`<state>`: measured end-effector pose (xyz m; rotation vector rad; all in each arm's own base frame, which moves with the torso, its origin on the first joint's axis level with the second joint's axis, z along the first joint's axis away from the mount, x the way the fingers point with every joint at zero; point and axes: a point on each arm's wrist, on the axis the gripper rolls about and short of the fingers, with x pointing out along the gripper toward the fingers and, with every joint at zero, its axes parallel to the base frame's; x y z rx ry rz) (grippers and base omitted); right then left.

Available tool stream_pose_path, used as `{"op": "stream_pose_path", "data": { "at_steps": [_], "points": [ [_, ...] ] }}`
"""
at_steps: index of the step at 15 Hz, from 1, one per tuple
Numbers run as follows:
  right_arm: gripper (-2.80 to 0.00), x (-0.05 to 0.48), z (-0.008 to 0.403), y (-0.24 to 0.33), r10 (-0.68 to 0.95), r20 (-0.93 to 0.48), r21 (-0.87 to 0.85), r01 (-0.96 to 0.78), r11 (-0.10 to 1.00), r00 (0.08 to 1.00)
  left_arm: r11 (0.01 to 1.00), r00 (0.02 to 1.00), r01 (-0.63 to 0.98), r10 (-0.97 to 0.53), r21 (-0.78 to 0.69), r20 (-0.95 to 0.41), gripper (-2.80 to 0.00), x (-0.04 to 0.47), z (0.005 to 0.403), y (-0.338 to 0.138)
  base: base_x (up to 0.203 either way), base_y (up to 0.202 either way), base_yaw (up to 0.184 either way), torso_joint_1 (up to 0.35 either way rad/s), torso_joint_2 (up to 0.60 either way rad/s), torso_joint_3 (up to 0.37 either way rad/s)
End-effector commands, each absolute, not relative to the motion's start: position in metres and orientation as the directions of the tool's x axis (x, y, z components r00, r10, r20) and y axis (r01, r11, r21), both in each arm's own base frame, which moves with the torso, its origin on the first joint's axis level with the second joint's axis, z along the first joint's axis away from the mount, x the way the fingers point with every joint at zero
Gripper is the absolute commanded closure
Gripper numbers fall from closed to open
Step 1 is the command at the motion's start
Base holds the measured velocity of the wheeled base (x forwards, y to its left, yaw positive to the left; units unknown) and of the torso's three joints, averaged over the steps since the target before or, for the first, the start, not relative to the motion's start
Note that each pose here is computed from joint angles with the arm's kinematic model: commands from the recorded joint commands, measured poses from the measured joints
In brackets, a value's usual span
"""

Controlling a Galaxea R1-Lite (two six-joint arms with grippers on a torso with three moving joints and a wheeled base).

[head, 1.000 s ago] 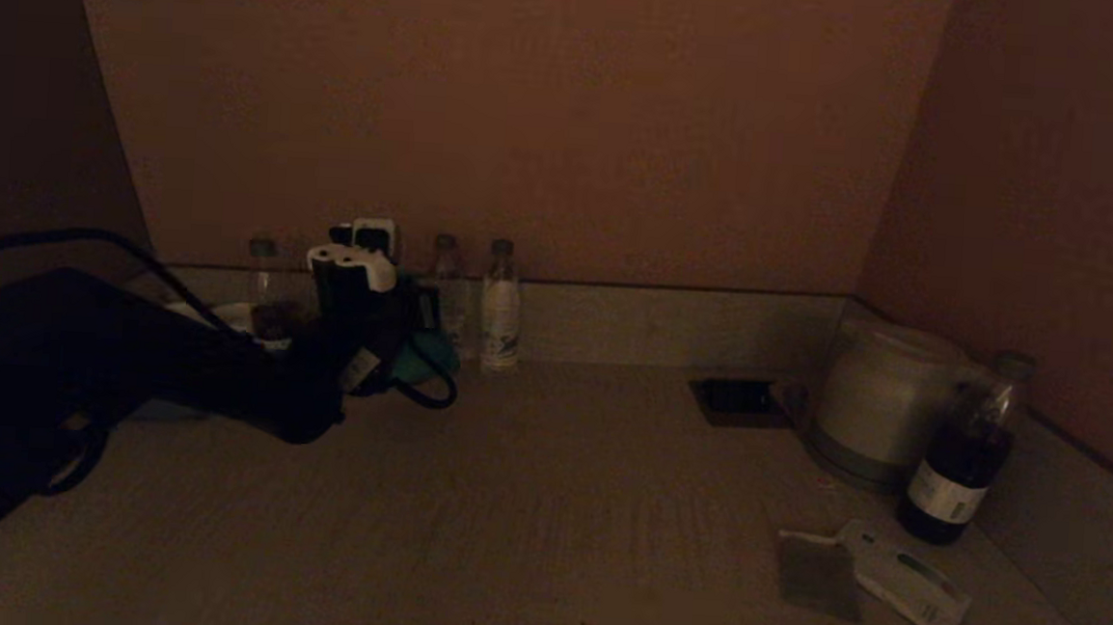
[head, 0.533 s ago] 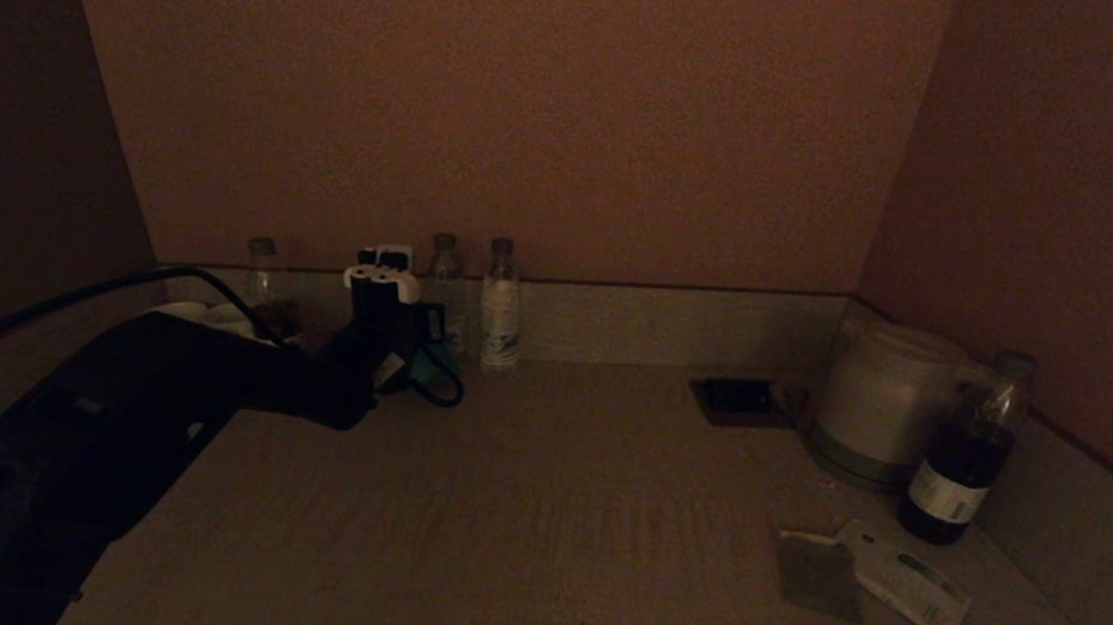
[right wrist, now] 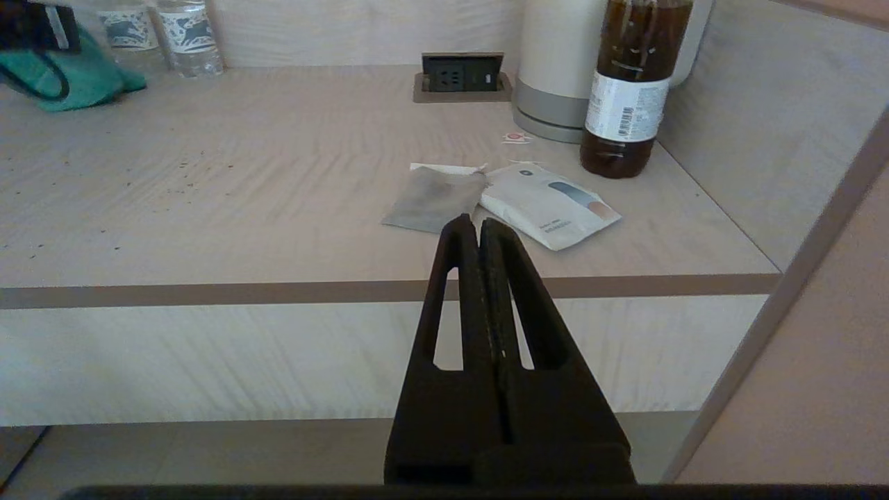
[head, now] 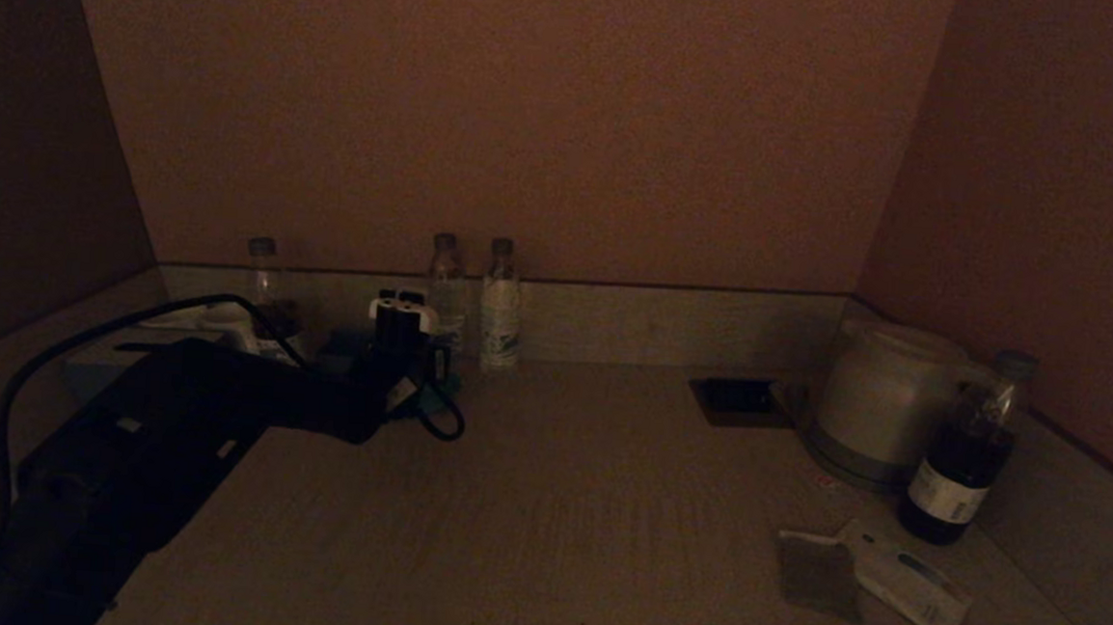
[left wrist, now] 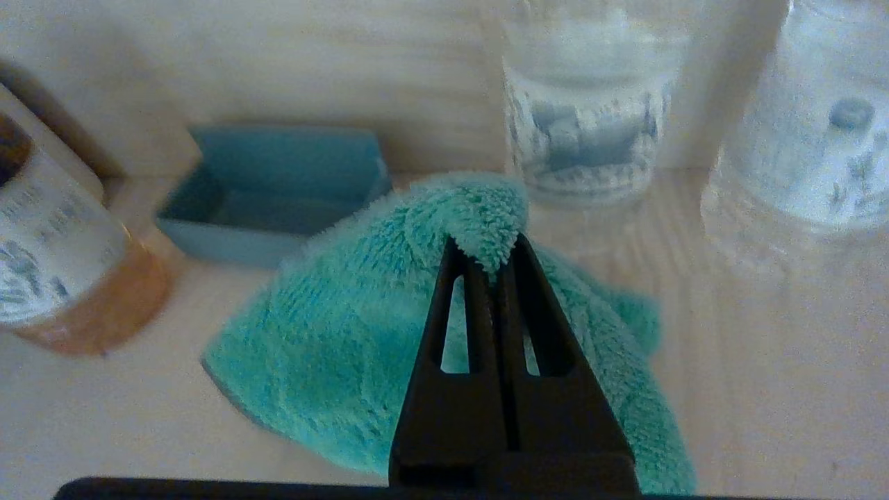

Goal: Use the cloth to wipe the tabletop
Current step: Sweep the stains on the table

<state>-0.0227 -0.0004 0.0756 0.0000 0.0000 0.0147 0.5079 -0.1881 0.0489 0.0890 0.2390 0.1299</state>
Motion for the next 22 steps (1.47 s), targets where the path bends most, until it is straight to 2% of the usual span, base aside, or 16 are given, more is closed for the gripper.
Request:
{"op": "stream_pose_path", "data": {
  "at_steps": [1, 6, 14, 17, 22],
  "points": [
    [0.0, -0.023, 0.076, 0.0, 0.015, 0.0, 0.0, -0.015, 1.0, 1.0, 0.987, 0.962, -0.116, 0.139, 0.107, -0.235, 0.0, 0.505, 0.048, -0.19, 0.0, 0.0, 0.0, 0.0, 0.0, 0.0],
    [0.0, -0.023, 0.076, 0.0, 0.015, 0.0, 0.0, -0.015, 1.0, 1.0, 0.989, 0.953, -0.087, 0.117, 0.119, -0.279, 0.0, 0.482, 0.05, -0.2, 0.0, 0.0, 0.0, 0.0, 0.0, 0.0],
    [0.0, -0.023, 0.076, 0.0, 0.015, 0.0, 0.0, -0.015, 1.0, 1.0, 0.994, 0.901, 0.018, 0.03, 0.104, -0.433, 0.0, 0.391, 0.059, -0.217, 0.0, 0.0, 0.0, 0.0, 0.0, 0.0],
    [0.0, -0.023, 0.076, 0.0, 0.015, 0.0, 0.0, -0.015, 1.0, 1.0, 0.995, 0.896, 0.049, -0.007, 0.082, -0.444, 0.0, 0.37, 0.066, -0.227, 0.0, 0.0, 0.0, 0.0, 0.0, 0.0],
    [0.0, -0.023, 0.076, 0.0, 0.015, 0.0, 0.0, -0.015, 1.0, 1.0, 0.982, 0.849, 0.175, -0.117, 0.066, -0.515, 0.0, 0.275, 0.08, -0.24, 0.0, 0.0, 0.0, 0.0, 0.0, 0.0]
  ]
}}
